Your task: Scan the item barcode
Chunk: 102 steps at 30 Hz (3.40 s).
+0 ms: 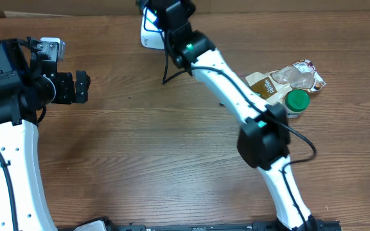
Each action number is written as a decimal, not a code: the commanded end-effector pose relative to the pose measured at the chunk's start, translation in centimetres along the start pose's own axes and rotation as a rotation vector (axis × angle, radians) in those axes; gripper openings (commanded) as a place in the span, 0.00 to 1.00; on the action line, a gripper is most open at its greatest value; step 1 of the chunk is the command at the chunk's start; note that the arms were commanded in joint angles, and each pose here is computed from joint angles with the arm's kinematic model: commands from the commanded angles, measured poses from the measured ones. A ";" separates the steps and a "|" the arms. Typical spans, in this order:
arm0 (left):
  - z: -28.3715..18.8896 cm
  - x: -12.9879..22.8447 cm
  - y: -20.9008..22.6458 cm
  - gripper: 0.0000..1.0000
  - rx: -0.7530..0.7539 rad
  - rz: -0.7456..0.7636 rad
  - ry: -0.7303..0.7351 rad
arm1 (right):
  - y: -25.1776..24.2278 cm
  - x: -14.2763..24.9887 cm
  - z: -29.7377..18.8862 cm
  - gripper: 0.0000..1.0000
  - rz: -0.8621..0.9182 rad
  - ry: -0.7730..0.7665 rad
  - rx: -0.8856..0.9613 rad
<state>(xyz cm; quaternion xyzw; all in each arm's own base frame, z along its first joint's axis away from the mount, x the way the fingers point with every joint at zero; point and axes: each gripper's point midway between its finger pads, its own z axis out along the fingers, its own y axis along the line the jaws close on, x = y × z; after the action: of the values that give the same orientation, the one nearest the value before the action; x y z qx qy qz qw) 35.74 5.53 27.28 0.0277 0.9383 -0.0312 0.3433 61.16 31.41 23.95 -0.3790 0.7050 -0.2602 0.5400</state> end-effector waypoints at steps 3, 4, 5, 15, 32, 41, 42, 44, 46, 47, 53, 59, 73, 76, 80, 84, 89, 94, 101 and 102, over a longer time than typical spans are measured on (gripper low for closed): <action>-0.1 -0.2 0.3 1.00 -0.008 0.019 -0.007 | 2.7 1.9 2.9 0.04 -0.322 0.021 0.042; -0.1 -0.2 0.3 1.00 -0.008 0.019 -0.007 | 3.9 2.5 3.5 0.04 -0.349 0.026 0.029; -0.1 -0.2 0.3 1.00 -0.008 0.019 -0.007 | 5.0 3.1 4.0 0.04 -0.375 0.032 0.014; -0.1 -0.2 0.3 1.00 -0.008 0.019 -0.006 | 7.1 4.5 5.0 0.04 -0.387 0.051 -0.002; -0.1 -0.2 0.3 1.00 -0.008 0.019 -0.006 | 0.2 -0.8 0.5 0.04 0.152 -0.048 0.007; -0.1 -0.2 0.3 1.00 -0.008 0.019 -0.006 | -5.2 0.2 -10.1 0.04 0.758 0.145 -0.276; -0.1 -0.2 0.3 1.00 -0.008 0.019 -0.006 | -5.5 1.2 -11.3 0.04 0.802 0.196 -0.309; -0.1 -0.2 0.3 1.00 -0.008 0.019 -0.006 | -6.0 3.7 -14.0 0.04 0.851 0.312 -0.383; -0.1 -0.2 0.3 1.00 -0.008 0.019 -0.006 | -6.0 6.9 -16.1 0.04 0.861 0.442 -0.442; -0.1 -0.2 0.3 1.00 -0.008 0.019 -0.006 | -5.9 8.7 -17.0 0.04 0.861 0.517 -0.464; -0.1 -0.2 0.3 1.00 -0.009 0.019 -0.006 | -5.3 20.9 -20.6 0.04 0.907 1.018 -0.452; -0.1 -0.2 0.3 1.00 -0.008 0.019 -0.006 | -2.9 29.0 -21.0 0.04 0.939 1.264 -0.446; -0.1 -0.2 0.3 1.00 -0.008 0.019 -0.006 | -0.9 34.6 -21.4 0.43 0.951 1.378 -0.432; -0.1 -0.2 0.3 1.00 -0.008 0.019 -0.006 | -2.1 33.9 -22.0 0.44 0.935 1.360 -0.435; -0.1 -0.2 0.3 1.00 -0.008 0.019 -0.006 | -5.2 31.3 -23.2 0.43 0.945 1.255 -0.419; -0.1 -0.2 0.3 1.00 -0.008 0.019 -0.006 | -9.9 27.0 -26.7 0.43 0.990 1.093 -0.387; -0.1 -0.2 0.3 1.00 -0.008 0.019 -0.006 | -14.0 20.4 -32.5 1.00 1.121 0.799 -0.467; -0.1 -0.2 0.3 1.00 -0.008 0.019 -0.006 | -16.3 17.8 -37.8 1.00 1.160 0.609 -0.467; -0.1 -0.2 0.3 1.00 -0.008 0.019 -0.006 | -19.0 17.4 -43.3 1.00 1.166 0.452 -0.357; -0.1 -0.2 0.3 1.00 -0.008 0.019 -0.006 | -19.2 17.3 -44.2 1.00 1.170 0.429 -0.347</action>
<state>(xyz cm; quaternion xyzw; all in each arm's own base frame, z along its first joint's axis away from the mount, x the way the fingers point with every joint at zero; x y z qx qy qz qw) 35.74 5.53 27.28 0.0277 0.9383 -0.0312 0.3433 22.78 4.74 40.58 0.0447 0.9282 0.1284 0.3464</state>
